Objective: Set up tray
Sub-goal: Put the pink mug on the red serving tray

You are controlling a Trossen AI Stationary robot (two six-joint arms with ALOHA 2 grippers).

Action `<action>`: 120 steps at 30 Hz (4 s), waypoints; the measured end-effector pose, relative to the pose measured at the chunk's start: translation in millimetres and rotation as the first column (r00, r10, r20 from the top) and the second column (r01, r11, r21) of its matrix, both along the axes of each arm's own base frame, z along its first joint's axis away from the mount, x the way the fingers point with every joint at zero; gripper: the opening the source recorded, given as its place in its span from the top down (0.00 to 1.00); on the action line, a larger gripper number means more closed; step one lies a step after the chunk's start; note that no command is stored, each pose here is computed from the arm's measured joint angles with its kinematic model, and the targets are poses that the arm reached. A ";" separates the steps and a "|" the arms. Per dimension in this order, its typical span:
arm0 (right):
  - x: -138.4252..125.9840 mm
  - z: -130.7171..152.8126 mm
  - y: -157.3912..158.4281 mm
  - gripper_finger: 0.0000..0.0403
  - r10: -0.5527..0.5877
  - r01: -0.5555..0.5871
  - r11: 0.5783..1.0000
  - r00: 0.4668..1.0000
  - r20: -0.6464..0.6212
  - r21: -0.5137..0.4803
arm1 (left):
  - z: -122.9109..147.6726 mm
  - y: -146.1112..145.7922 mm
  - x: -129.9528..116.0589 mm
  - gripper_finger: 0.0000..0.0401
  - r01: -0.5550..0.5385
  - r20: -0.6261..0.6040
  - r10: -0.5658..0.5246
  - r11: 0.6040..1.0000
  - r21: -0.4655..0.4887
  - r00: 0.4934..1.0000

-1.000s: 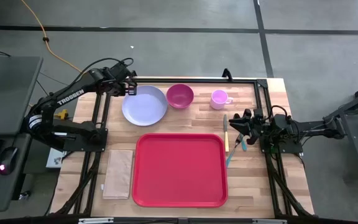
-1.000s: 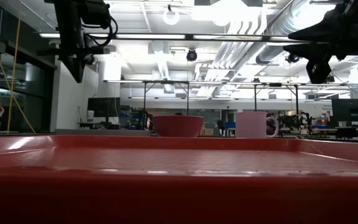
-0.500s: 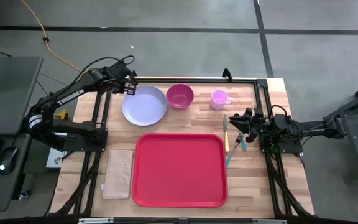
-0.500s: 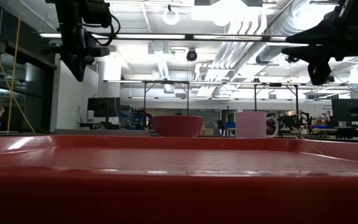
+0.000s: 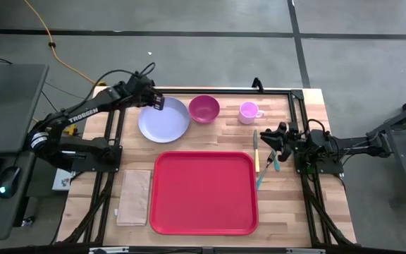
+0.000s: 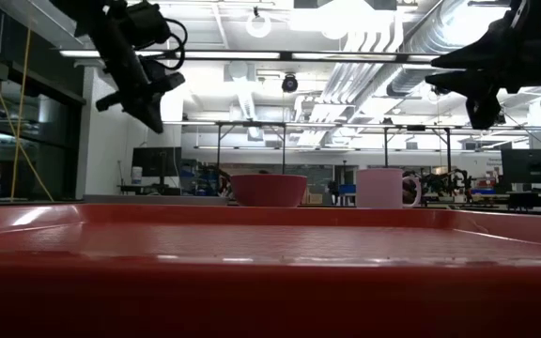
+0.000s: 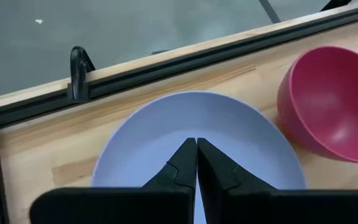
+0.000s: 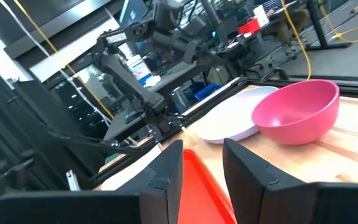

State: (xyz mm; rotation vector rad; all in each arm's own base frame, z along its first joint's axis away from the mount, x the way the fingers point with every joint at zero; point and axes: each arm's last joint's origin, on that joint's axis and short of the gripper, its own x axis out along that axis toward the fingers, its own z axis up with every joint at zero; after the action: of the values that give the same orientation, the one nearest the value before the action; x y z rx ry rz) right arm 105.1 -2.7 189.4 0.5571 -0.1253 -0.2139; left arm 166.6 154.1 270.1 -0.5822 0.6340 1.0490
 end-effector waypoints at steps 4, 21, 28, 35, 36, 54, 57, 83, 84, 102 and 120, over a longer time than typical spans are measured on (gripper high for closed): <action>-0.2 0.1 -0.9 0.77 -0.036 0.036 0.999 0.999 -0.010 -0.037 | -9.6 -0.8 -0.6 0.89 0.005 0.011 -0.005 1.000 0.003 1.000; -1.8 -1.7 -5.5 0.77 -0.208 0.201 0.972 0.977 -0.049 -0.119 | -36.4 -42.8 -33.1 0.89 0.082 0.372 -0.134 0.985 0.151 0.919; -2.6 -3.7 -7.4 0.77 -0.279 0.267 0.953 0.957 -0.073 -0.139 | -37.5 -58.2 -48.9 0.89 0.122 0.463 -0.216 0.967 0.224 0.860; -3.8 -8.2 -9.3 0.77 -0.354 0.334 0.929 0.928 -0.119 -0.158 | -41.7 -67.0 -51.8 0.89 0.181 0.500 -0.284 0.953 0.244 0.818; -4.1 -8.9 -9.7 0.77 -0.369 0.348 0.924 0.921 -0.126 -0.162 | -42.4 -68.5 -50.4 0.89 0.192 0.507 -0.299 0.948 0.253 0.809; -6.5 -10.5 -12.7 0.77 -0.495 0.442 0.854 0.854 -0.163 -0.276 | -49.1 -109.4 -27.5 0.89 0.358 0.548 -0.474 0.880 0.311 0.689; -6.6 -10.5 -12.7 0.77 -0.499 0.436 0.846 0.850 -0.170 -0.306 | -48.9 -115.8 -25.7 0.89 0.381 0.547 -0.495 0.869 0.316 0.675; 7.2 24.9 -22.7 0.77 -0.494 0.289 0.853 0.715 -0.494 -0.435 | -35.3 -130.7 -66.6 0.89 0.346 0.555 -0.542 0.837 0.424 0.631; 9.6 26.3 -23.9 0.77 -0.488 0.278 0.857 0.706 -0.513 -0.434 | -35.4 -130.9 -67.8 0.89 0.345 0.555 -0.542 0.837 0.425 0.631; 41.2 19.4 -54.0 0.77 -0.423 0.180 0.900 0.576 -0.700 -0.396 | -45.2 -131.8 -73.5 0.89 0.377 0.512 -0.523 0.851 0.366 0.682; 35.3 27.0 -84.7 0.77 -0.347 0.314 0.934 0.666 -0.661 -0.174 | -54.3 -131.3 -75.8 0.89 0.372 0.468 -0.477 0.877 0.303 0.744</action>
State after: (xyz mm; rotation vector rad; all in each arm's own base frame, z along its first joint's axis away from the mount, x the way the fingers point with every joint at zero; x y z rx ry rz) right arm 140.4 -87.4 216.3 0.3729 0.5029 -0.7664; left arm 90.8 22.9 215.9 -0.4946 0.1493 0.4623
